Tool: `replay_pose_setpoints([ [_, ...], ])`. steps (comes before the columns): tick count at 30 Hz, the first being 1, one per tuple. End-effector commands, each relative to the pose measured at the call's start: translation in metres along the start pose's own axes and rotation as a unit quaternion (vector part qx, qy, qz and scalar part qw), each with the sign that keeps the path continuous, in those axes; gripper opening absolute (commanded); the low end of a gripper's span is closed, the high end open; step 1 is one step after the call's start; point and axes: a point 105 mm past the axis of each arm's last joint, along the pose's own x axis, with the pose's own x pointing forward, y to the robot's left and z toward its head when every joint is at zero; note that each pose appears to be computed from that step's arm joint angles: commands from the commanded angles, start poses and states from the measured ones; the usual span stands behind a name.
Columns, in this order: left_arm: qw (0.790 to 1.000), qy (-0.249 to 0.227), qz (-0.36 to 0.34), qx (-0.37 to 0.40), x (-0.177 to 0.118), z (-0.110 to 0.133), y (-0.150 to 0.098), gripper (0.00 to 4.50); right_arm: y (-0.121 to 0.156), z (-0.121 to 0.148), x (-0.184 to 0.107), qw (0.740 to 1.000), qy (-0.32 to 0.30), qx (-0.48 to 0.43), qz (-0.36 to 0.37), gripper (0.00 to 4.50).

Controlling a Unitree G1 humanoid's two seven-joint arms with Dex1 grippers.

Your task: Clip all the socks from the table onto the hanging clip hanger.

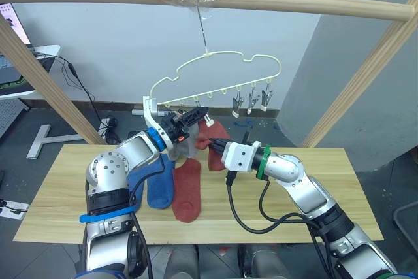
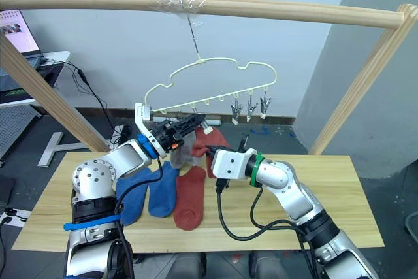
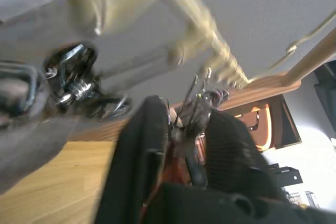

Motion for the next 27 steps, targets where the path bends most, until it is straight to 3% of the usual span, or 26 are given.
replay_pose_setpoints([
  [1,1.000,-0.008,-0.014,0.023,-0.002,0.007,-0.009,2.93,-0.009,0.010,-0.001,1.000,-0.017,-0.002,-0.015,0.00],
  [3,0.999,-0.002,-0.018,0.034,-0.010,0.010,-0.012,3.48,-0.007,0.005,-0.001,0.999,-0.009,0.027,-0.020,0.00],
  [6,0.998,0.021,-0.012,0.062,-0.024,0.012,-0.014,3.48,-0.004,-0.004,-0.002,0.997,0.010,0.073,-0.029,0.00],
  [8,0.995,0.031,0.004,0.097,-0.034,0.017,-0.016,3.53,-0.003,-0.016,-0.006,0.993,0.032,0.103,-0.043,0.54],
  [11,0.967,0.071,0.089,0.229,-0.048,0.019,-0.006,3.53,-0.002,-0.026,-0.012,0.988,0.053,0.131,-0.054,1.44],
  [16,0.960,0.107,0.033,0.257,-0.062,0.002,-0.019,3.53,-0.008,-0.031,-0.025,0.970,0.073,0.207,-0.106,3.23],
  [17,0.961,0.114,0.007,0.251,-0.065,-0.003,-0.020,3.53,-0.012,-0.033,-0.032,0.956,0.083,0.242,-0.143,3.63],
  [18,0.948,0.107,-0.012,0.299,-0.067,-0.005,-0.021,3.53,-0.019,-0.030,-0.038,0.936,0.086,0.283,-0.189,3.94],
  [20,0.930,0.092,-0.032,0.355,-0.070,-0.007,-0.023,3.53,-0.034,-0.021,-0.045,0.903,0.080,0.335,-0.257,3.94],
  [22,0.925,0.088,-0.044,0.368,-0.072,-0.010,-0.023,3.53,-0.048,-0.010,-0.045,0.883,0.067,0.354,-0.299,3.76],
  [27,0.913,0.090,-0.076,0.389,-0.072,-0.015,-0.028,3.53,-0.059,0.001,-0.038,0.869,0.061,0.370,-0.322,2.10],
])
